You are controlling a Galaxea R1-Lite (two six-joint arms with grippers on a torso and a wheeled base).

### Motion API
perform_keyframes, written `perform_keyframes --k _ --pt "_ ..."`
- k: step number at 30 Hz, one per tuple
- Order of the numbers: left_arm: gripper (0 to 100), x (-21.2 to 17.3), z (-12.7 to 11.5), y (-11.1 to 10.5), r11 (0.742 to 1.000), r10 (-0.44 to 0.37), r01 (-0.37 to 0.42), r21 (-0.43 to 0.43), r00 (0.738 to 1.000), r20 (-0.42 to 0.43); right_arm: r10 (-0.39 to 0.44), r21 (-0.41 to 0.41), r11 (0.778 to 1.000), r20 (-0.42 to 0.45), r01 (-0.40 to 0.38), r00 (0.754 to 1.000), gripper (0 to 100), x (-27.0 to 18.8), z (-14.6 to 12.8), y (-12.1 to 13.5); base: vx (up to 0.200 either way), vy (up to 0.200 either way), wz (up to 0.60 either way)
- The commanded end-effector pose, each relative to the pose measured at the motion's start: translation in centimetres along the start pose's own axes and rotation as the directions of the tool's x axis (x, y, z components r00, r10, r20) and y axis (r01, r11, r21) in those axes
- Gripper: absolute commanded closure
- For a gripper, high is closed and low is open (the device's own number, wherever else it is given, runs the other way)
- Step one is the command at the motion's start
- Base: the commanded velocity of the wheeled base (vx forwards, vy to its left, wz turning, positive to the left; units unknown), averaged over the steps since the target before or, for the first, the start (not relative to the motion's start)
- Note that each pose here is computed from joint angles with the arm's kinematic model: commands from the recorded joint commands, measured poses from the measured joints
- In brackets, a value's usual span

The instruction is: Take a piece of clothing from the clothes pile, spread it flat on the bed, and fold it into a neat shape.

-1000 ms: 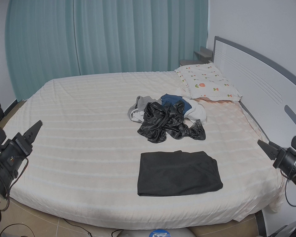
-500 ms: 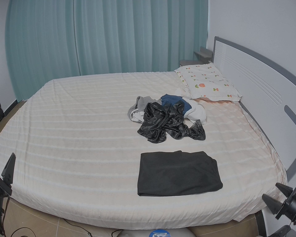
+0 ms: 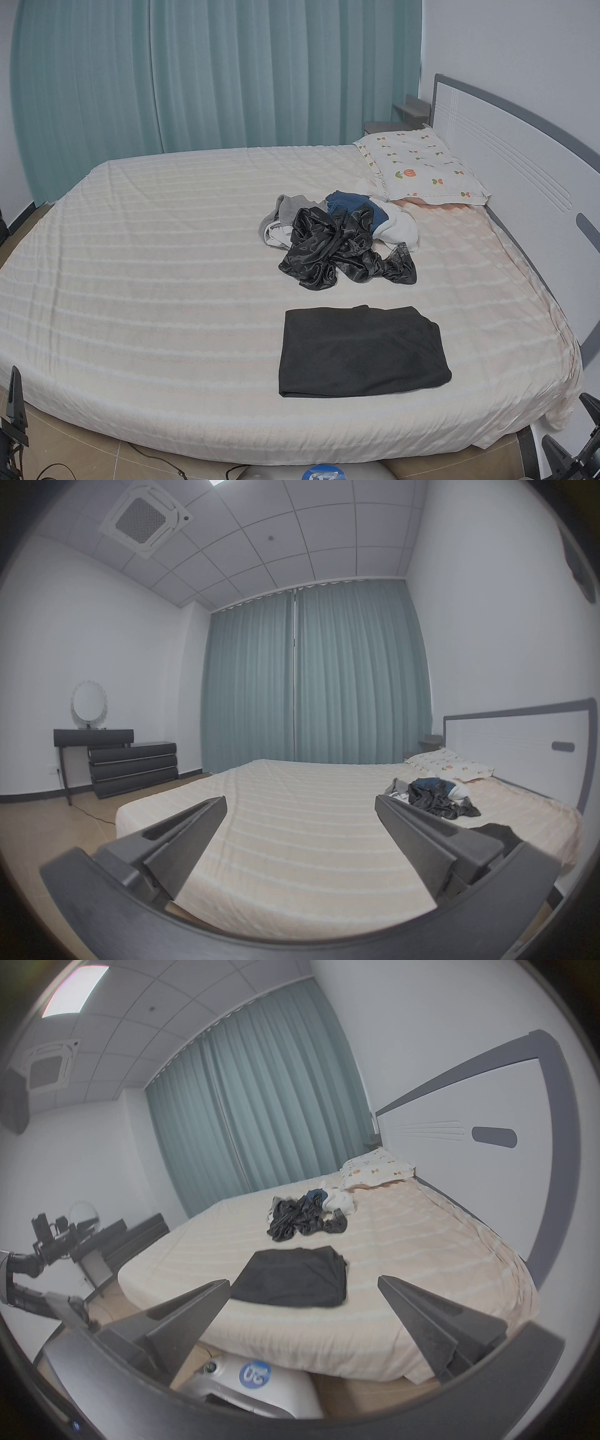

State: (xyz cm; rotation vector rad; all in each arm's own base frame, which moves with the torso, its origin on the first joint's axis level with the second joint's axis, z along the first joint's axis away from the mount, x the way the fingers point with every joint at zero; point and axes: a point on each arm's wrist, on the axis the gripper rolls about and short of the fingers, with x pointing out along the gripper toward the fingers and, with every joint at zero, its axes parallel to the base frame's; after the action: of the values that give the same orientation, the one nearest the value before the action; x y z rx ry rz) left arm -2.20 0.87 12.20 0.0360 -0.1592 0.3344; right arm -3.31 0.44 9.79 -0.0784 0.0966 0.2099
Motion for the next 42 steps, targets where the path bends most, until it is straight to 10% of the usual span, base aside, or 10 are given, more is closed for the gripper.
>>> perform_keyframes --k 1,19,24,42 --pt "0 -0.9 -1.4 0.2 0.999 0.033 -0.034 0.022 0.998 0.048 -0.09 -0.05 0.995 0.024 0.091 0.996 0 0.2 -1.3 -0.1 0.0 0.0 0.0" --pt "0 -0.7 -2.2 -0.3 0.992 -0.122 0.124 -0.038 0.991 0.048 -0.23 -0.041 0.968 0.243 0.247 0.942 0 0.8 -0.5 -0.6 0.0 0.0 0.0" --pt "0 -0.8 -3.8 -0.4 0.989 -0.138 0.132 -0.059 0.985 -0.105 -0.234 -0.023 0.971 0.154 0.24 0.96 0 1.0 -1.4 -0.6 0.0 0.0 0.0" --pt "0 -1.0 -4.5 -0.8 0.943 -0.334 0.33 -0.055 0.928 -0.163 -0.311 0.16 0.944 0.127 0.29 0.942 0 1.0 -1.6 -0.7 0.0 0.0 0.0"
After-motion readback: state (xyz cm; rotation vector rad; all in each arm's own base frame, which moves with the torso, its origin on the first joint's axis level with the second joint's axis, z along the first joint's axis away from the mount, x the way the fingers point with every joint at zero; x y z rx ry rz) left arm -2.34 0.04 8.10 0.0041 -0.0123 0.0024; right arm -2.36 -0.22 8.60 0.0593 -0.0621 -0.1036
